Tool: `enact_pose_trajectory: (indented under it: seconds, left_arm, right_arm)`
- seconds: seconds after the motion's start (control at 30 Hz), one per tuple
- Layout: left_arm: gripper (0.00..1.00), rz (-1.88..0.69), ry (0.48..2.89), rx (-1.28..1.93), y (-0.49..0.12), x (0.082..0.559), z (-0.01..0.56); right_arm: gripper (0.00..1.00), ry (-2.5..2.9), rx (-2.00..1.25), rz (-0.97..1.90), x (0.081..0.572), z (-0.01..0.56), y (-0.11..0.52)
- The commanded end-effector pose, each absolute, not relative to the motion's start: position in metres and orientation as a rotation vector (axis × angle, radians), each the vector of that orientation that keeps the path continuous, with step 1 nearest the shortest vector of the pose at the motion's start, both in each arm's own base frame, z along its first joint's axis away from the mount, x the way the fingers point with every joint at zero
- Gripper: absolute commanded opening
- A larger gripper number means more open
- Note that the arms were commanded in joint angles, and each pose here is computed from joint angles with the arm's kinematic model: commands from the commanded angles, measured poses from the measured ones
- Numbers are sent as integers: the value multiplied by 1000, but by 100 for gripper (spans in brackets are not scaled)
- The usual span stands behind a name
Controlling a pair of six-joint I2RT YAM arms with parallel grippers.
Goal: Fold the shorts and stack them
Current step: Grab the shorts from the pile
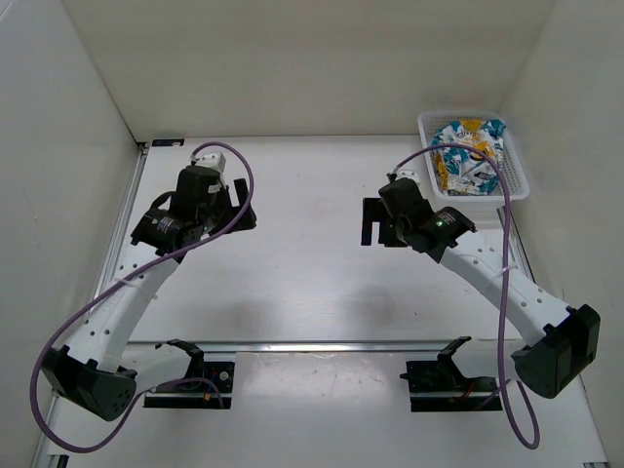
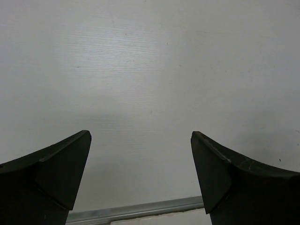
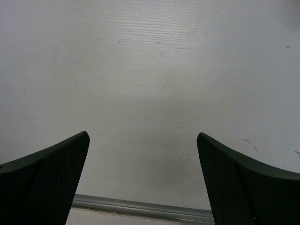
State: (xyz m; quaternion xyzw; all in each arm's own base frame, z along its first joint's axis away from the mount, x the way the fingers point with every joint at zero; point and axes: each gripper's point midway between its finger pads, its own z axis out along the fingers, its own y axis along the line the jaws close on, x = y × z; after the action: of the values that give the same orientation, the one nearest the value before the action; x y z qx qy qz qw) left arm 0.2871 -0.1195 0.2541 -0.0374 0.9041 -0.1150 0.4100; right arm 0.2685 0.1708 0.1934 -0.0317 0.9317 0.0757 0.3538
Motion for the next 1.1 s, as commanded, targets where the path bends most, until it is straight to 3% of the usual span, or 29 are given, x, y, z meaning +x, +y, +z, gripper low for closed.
enact_pose_trajectory:
  seconds: [0.0,0.3,0.53,0.73,0.77,0.83,0.87,0.93,1.0,1.07]
  left_arm:
    - [100,-334,2252,-97,-123,284,261]
    - [100,-359,2214,-81,-123,280,274]
    - [100,-372,2196,-66,-123,277,283]
    - [100,-305,2248,-71,-124,295,268]
    - [100,-301,2257,-71,-125,297,265]
    - [100,-291,2269,-59,-127,303,264]
    - [100,-277,2275,-63,-126,305,261]
    - [100,-268,2294,-62,-127,307,257]
    - [100,-257,2295,-67,-128,313,258]
    - [100,-251,2296,-56,-129,316,261]
  right_arm:
    - [100,2363,-10,151,274,206,160]
    - [95,2323,-7,40,309,219,140]
    - [94,2311,366,82,408,238,58]
    - [98,2365,635,-57,483,192,-17]
    - [98,2314,646,-48,501,206,-24]
    - [99,2371,690,-71,521,172,-40]
    - [99,2307,687,-43,542,190,-45]
    - [99,2340,718,-42,562,158,-58]
    - [96,2286,736,44,585,166,-57]
    - [81,2301,760,84,597,145,-59]
